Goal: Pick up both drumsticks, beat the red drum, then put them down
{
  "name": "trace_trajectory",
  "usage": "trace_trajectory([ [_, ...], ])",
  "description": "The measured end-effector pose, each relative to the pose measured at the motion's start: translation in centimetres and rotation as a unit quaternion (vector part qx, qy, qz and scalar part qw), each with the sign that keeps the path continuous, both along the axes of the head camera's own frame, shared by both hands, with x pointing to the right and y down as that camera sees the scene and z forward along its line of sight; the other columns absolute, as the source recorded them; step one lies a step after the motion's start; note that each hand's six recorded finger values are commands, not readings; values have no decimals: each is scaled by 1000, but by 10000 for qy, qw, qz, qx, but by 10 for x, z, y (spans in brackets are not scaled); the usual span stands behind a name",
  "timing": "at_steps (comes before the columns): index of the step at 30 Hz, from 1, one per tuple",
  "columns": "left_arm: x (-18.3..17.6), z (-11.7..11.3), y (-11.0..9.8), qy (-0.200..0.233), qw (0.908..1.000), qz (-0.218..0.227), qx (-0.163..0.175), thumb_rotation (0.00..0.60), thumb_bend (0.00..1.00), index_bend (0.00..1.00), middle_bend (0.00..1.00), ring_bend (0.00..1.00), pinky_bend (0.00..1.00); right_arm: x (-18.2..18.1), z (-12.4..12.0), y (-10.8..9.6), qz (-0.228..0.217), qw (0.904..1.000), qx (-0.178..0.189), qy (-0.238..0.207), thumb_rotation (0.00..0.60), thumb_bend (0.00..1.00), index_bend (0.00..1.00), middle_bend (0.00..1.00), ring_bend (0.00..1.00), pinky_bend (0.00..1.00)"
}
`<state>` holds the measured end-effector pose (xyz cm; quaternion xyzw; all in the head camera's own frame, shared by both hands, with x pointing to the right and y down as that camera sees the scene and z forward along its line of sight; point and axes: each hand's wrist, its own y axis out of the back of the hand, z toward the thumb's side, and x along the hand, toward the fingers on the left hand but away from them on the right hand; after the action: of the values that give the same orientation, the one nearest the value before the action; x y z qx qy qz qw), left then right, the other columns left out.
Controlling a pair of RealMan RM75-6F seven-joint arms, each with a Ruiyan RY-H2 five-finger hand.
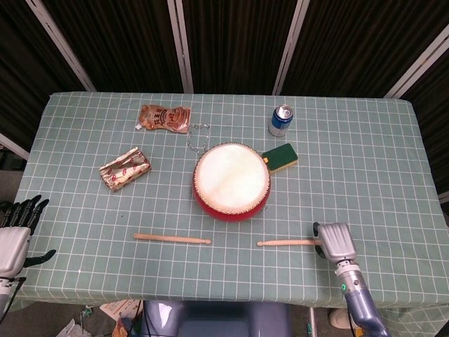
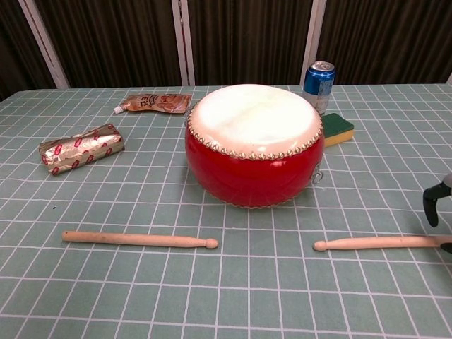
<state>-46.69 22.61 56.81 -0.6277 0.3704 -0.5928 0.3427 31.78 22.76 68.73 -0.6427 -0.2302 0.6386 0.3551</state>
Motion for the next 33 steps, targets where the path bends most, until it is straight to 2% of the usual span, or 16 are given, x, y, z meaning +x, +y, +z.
trace_trajectory([
  [10, -2, 0, 1, -37, 10000, -48, -21, 600, 66, 0, 0, 0, 20, 6, 12, 2, 69, 9997, -140, 163, 600, 330, 524, 1000, 1000, 1000],
  [12, -1, -1, 1, -32, 10000, -34, -17, 600, 66, 0, 0, 0, 20, 10, 15, 5, 69, 9995, -192, 252, 600, 347, 573, 1000, 1000, 1000],
  [18, -1, 0, 1, -31, 10000, -29, -25, 600, 67, 0, 0, 0, 21, 10, 16, 7, 63, 9994, -220, 262, 600, 454, 864, 1000, 1000, 1000],
  [20, -1, 0, 1, -31, 10000, -28, -32, 600, 67, 0, 0, 0, 21, 8, 14, 7, 62, 9996, -199, 212, 600, 484, 909, 1000, 1000, 1000],
  [27, 0, 2, 1, -27, 9999, -34, -109, 600, 67, 0, 0, 0, 46, -3, -5, 0, 10, 9999, -42, -106, 600, 513, 943, 1000, 1000, 1000],
  [33, 3, 1, 0, -8, 10000, -24, -84, 600, 67, 0, 0, 2, 78, -4, -37, -11, -7, 9992, 124, -385, 600, 517, 953, 1000, 1000, 1000],
])
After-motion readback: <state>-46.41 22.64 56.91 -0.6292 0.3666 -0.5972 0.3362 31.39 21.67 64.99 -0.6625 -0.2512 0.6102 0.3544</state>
